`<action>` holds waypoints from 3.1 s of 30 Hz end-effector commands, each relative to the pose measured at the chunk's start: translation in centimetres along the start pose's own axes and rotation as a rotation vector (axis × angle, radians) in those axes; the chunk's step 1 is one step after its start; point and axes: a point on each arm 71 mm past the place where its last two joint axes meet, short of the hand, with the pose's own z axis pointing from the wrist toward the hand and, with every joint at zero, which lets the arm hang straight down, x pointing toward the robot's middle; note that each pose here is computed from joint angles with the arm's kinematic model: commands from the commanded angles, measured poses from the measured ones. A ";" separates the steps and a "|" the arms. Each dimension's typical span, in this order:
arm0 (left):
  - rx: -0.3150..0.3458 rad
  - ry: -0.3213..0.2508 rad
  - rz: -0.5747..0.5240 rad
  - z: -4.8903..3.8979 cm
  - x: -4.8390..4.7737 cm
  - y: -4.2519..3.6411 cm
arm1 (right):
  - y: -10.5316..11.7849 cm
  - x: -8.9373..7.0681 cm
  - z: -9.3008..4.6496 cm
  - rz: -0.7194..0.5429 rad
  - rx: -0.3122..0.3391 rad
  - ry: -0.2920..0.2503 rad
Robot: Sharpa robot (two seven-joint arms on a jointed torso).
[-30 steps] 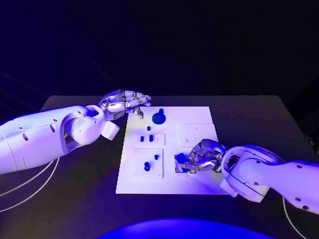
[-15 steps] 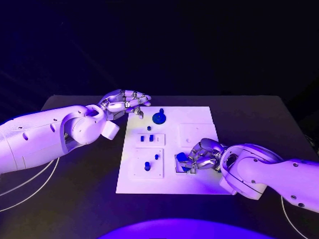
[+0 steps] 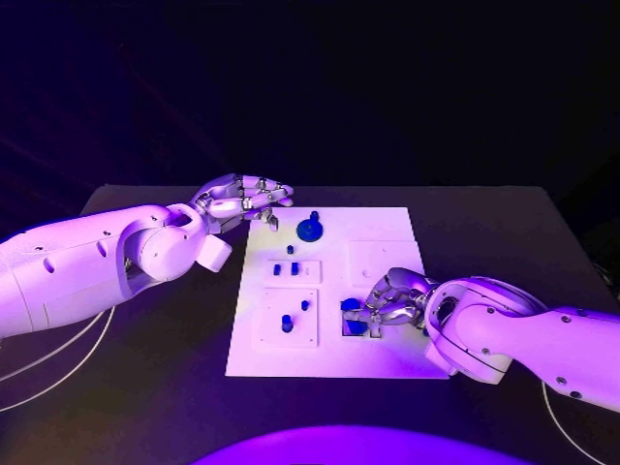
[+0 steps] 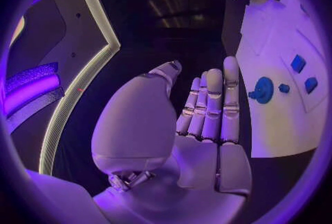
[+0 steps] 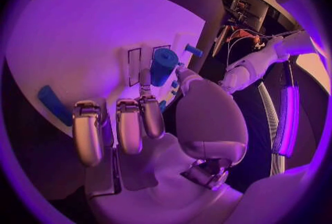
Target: Assemble the parts on the task board
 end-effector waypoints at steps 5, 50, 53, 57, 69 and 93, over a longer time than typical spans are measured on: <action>0.006 0.014 -0.010 0.03 0.22 -0.09 | 0.4 0.1 -0.1 -0.031 -0.031 -0.018; -0.002 0.021 -0.012 0.01 0.21 -0.03 | -0.3 0.7 -0.8 -0.068 -0.056 0.024; -0.003 0.021 -0.012 -0.01 0.19 -0.02 | -0.5 0.6 -0.9 -0.068 -0.056 0.024; -0.004 0.021 -0.012 -0.03 0.15 -0.02 | -0.7 0.5 -1.1 -0.066 -0.058 0.022; -0.006 0.025 -0.013 -0.06 0.15 -0.01 | -1.2 0.1 -2.1 -0.021 -0.079 -0.020; -0.002 0.023 -0.013 0.00 0.22 -0.03 | -6.2 -4.7 -5.2 -0.129 -0.025 -0.157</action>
